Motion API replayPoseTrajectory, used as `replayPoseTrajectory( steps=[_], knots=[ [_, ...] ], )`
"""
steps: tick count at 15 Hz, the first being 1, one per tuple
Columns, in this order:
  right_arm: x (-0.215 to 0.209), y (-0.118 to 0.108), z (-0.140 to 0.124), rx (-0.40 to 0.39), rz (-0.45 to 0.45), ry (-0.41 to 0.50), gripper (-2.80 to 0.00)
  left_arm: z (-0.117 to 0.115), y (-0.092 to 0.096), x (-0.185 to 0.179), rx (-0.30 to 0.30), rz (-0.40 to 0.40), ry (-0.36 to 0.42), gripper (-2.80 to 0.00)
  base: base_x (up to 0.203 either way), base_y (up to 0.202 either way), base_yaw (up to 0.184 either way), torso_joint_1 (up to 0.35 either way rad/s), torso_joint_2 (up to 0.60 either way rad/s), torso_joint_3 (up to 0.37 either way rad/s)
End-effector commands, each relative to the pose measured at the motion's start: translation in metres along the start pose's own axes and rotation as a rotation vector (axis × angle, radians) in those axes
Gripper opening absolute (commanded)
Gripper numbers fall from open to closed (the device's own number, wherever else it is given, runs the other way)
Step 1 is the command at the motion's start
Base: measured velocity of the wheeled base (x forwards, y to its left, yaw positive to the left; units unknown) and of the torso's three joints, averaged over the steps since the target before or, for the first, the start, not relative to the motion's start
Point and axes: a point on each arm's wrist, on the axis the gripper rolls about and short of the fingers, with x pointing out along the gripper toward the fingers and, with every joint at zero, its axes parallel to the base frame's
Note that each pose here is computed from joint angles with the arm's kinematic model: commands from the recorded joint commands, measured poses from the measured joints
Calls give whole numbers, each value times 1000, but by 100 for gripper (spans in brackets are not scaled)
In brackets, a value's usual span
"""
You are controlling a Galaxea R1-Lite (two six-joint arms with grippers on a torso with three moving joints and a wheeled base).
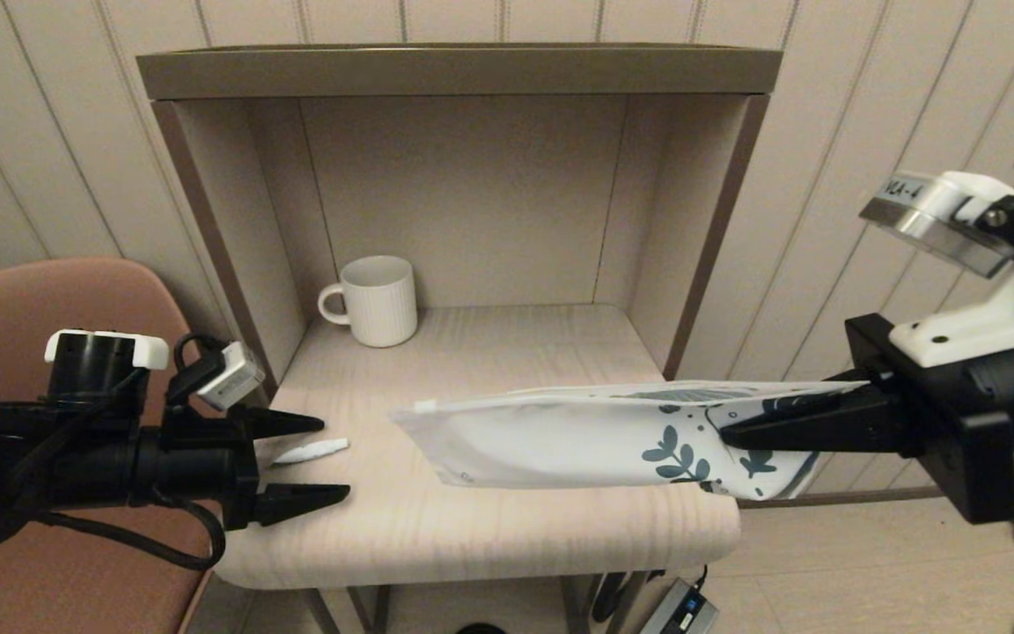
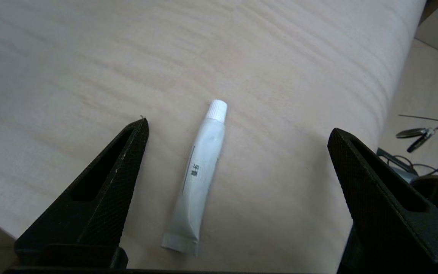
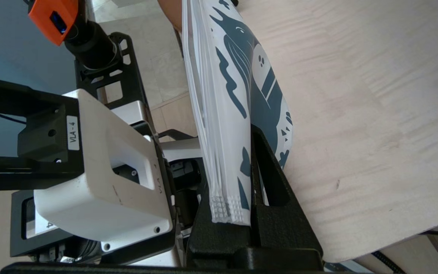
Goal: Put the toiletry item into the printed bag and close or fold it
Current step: Pick up the toothpaste
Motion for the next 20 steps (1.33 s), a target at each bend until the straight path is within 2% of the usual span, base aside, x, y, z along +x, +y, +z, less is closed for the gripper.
replayPoseTrajectory(
  steps=[1, 3, 4, 17, 20],
  knots=[
    [1, -1, 0, 2, 6, 2, -280, -2, 1, 1, 5, -3, 4, 0, 0, 0, 0, 0, 0, 0],
    [0, 0, 0, -1, 6, 0, -280, -3, 0, -2, 22, 2, 4, 0, 0, 0, 0, 0, 0, 0],
    [0, 0, 0, 0, 6, 0, -280, -4, -2, -3, 23, 1, 5, -280, 0, 0, 0, 0, 0, 0],
    [0, 0, -1, 2, 5, 2, -280, -5, -4, -4, 33, -4, 5, -280, 0, 0, 0, 0, 0, 0],
    [2, 0, -5, 13, 9, 14, -280, 6, -6, -10, 57, 8, -24, -280, 0, 0, 0, 0, 0, 0]
  ],
)
